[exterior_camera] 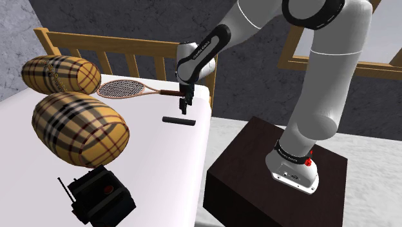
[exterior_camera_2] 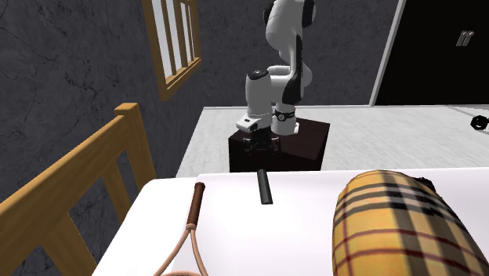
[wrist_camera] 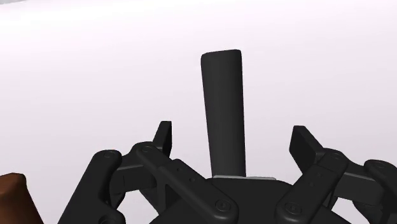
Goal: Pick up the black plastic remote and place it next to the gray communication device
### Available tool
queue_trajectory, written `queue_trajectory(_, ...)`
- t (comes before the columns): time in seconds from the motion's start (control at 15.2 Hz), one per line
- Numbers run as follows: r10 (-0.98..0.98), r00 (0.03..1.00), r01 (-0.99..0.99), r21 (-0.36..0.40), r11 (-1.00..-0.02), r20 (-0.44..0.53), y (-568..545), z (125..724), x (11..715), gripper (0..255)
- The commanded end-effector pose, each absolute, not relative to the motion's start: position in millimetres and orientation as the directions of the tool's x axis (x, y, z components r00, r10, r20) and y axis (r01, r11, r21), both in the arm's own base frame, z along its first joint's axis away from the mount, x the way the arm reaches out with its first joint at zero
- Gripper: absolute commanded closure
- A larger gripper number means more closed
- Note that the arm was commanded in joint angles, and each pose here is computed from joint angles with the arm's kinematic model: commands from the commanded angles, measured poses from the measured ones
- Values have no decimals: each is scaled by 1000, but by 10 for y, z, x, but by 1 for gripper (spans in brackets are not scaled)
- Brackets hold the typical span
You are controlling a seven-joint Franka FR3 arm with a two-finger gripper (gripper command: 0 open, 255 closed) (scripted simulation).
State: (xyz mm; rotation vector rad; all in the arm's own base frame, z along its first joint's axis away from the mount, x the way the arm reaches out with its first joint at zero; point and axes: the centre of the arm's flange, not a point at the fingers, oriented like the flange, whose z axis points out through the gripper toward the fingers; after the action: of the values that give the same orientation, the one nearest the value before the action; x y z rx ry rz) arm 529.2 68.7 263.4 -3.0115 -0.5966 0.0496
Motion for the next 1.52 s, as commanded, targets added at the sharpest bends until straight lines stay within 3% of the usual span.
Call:
queue_trajectory(0.0, 410, 912, 407, -79, -910, -13, 772, 2406, 5415, 0)
queue_trajectory(0.59, 431, 902, 429, -81, -900, -11, 873, 1866, 5498, 0)
queue_trajectory(1.12, 431, 902, 429, -81, -900, -11, 875, 1836, 5496, 0)
queue_trajectory(1.19, 431, 902, 429, -81, -900, -11, 875, 1836, 5496, 255)
queue_trajectory(1.45, 431, 902, 429, -81, -900, -11, 876, 1832, 5493, 255)
